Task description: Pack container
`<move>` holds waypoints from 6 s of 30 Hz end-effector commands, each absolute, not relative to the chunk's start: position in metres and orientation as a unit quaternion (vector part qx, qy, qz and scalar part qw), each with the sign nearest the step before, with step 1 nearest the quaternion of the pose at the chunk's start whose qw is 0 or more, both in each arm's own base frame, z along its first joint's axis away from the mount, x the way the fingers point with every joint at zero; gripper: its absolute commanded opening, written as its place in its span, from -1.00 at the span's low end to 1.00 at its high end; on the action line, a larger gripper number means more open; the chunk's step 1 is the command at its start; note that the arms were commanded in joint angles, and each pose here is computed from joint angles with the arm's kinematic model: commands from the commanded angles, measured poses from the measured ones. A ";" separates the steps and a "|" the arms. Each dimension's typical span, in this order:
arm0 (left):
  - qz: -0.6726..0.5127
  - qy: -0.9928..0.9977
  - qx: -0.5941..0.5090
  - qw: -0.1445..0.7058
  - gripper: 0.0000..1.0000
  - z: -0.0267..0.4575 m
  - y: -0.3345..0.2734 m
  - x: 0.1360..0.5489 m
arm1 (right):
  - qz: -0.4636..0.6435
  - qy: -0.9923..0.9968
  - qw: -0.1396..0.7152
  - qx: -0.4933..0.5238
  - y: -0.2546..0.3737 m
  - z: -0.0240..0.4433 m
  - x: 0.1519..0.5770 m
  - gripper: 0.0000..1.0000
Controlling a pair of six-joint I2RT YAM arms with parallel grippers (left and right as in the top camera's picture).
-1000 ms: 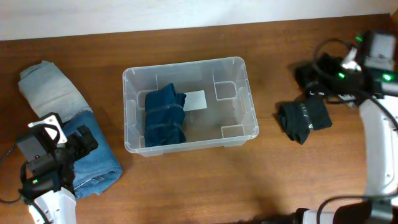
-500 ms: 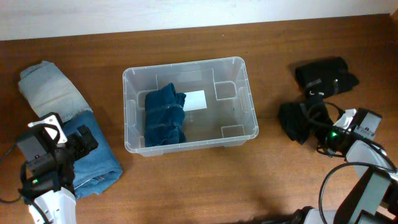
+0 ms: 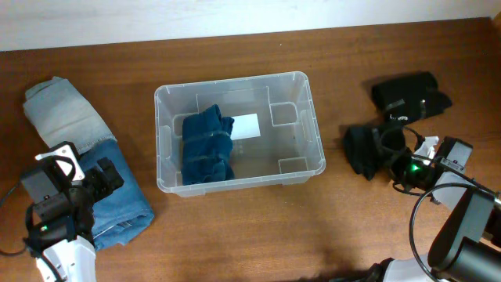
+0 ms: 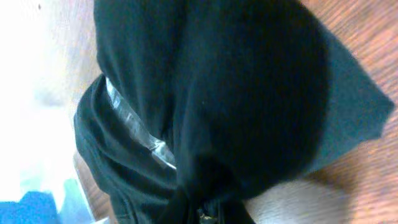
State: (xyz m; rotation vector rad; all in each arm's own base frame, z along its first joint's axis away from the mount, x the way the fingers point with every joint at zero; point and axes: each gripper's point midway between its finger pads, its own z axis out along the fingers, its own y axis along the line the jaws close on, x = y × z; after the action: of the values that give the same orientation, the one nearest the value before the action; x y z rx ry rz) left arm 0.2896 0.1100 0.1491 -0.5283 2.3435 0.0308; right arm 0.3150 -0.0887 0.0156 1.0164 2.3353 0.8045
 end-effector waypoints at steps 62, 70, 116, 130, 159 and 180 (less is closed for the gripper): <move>0.019 0.909 -0.203 0.362 0.99 0.153 0.113 0.289 | 0.273 0.822 0.301 0.398 -0.177 0.054 0.375 0.97; 0.019 0.909 -0.203 0.363 0.99 0.153 0.113 0.290 | 0.302 0.787 0.313 0.438 -0.183 0.005 0.412 0.97; 0.017 0.911 -0.204 0.357 0.99 0.151 0.112 0.287 | 0.319 0.844 0.248 -0.352 0.237 0.170 0.335 -0.92; 0.018 0.911 -0.204 0.357 0.99 0.151 0.112 0.287 | 0.159 0.926 0.241 -0.242 0.132 0.208 0.373 0.97; 0.048 0.917 -0.222 0.328 0.99 0.143 0.122 0.273 | 0.142 0.987 0.067 -0.044 0.040 0.124 0.353 0.09; -0.223 0.919 -0.272 0.179 0.99 0.042 0.193 0.274 | 0.150 0.986 0.076 0.009 0.009 0.125 0.356 0.30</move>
State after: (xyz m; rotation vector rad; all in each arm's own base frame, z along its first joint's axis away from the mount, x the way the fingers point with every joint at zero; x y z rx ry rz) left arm 0.2595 0.2104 0.0441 -0.9523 2.6442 -0.4589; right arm 0.3552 0.0088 0.1231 0.0223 2.9689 0.4365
